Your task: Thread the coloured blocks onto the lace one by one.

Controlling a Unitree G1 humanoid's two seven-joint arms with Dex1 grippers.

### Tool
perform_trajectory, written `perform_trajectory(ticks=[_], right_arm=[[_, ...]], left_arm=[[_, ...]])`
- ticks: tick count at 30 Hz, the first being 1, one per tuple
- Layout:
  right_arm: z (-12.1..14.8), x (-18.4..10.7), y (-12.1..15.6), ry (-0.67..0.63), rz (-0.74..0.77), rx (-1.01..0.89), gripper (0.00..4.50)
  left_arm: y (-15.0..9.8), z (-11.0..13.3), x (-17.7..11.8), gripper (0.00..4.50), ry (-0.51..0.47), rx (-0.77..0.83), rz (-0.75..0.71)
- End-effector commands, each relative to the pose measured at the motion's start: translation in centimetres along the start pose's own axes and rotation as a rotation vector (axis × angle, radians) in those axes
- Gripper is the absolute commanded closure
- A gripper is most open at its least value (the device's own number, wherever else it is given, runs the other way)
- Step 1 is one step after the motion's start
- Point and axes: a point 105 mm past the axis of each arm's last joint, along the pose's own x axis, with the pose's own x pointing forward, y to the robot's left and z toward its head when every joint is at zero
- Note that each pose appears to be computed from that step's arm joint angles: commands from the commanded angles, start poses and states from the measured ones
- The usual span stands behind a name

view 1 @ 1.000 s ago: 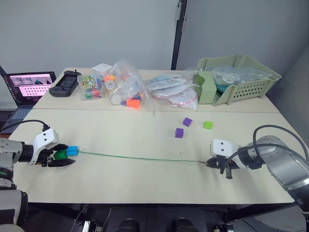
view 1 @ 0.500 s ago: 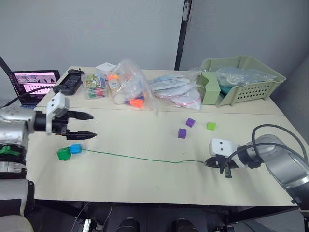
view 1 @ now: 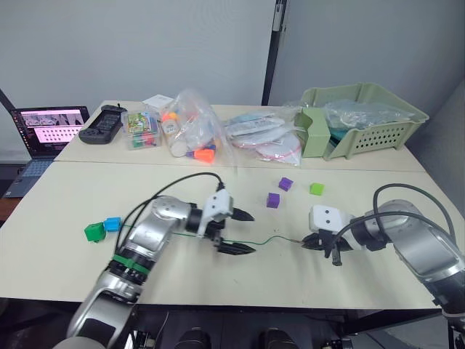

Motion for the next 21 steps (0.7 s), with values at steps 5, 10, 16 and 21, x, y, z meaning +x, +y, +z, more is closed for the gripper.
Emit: perform_trajectory(ticks=[5, 10, 16, 21], right_arm=[[2.2, 0.2, 1.0, -0.037, 0.021, -0.042, 4.50], [2.4, 0.3, 1.2, -0.039, 0.026, -0.042, 4.50], [2.3, 0.4, 1.3, -0.036, 0.026, -0.036, 4.50], [2.4, 0.4, 1.2, -0.036, 0.023, -0.035, 4.50]], left_arm=[[-0.2, 1.3, 4.5, 0.02, -0.035, 0.060, -0.013], [-0.7, 1.1, 6.0, 0.02, -0.046, 0.044, -0.027], [-0.9, 0.6, 6.3, 1.17, -0.031, 0.043, -0.035], [-1.0, 0.3, 6.3, 1.17, -0.017, 0.048, -0.048]])
